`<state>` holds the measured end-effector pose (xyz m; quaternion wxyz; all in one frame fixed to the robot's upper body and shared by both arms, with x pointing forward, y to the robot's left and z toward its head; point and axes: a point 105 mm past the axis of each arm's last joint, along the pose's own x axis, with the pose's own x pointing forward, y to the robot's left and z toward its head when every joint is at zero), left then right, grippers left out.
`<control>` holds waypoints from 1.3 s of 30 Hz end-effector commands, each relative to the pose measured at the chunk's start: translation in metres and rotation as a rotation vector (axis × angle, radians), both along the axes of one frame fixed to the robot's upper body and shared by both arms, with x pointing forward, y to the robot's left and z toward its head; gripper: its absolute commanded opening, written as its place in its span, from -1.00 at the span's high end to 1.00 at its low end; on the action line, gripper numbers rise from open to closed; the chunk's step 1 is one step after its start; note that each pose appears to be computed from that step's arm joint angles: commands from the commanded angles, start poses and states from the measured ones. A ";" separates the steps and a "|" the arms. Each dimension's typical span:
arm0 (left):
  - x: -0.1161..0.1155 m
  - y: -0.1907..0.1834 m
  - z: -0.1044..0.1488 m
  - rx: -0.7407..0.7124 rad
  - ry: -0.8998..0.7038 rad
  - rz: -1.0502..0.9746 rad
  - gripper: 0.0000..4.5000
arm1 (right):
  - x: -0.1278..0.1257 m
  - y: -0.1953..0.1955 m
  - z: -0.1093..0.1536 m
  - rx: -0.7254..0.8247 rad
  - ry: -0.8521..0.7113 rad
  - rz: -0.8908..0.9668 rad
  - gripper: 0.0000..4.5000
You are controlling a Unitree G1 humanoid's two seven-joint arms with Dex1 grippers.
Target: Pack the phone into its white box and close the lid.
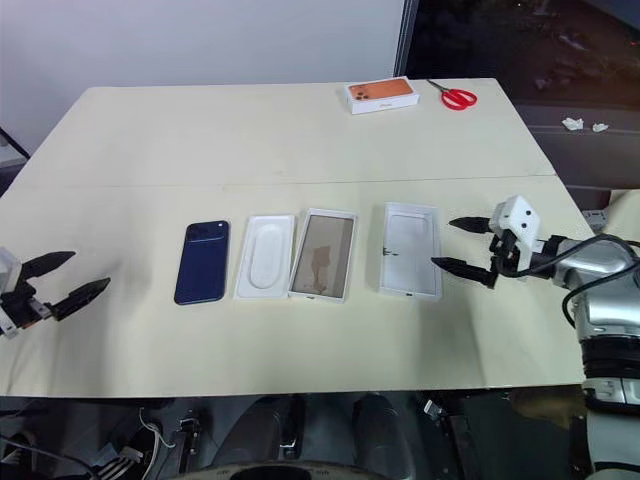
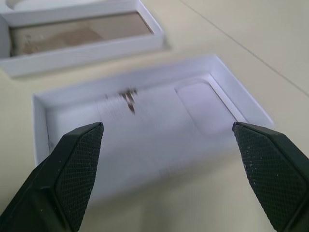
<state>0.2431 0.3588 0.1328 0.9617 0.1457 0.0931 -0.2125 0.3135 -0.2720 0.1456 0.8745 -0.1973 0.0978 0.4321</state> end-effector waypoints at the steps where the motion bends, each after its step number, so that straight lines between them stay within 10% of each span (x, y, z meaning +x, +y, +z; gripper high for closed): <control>1: -0.003 0.001 0.013 0.003 -0.051 0.001 -1.00 | -0.001 -0.012 0.014 -0.008 -0.056 -0.023 -0.99; 39: 0.029 -0.048 0.027 -0.161 0.057 -0.003 -1.00 | 0.035 0.072 0.051 -0.073 -0.205 0.096 -0.99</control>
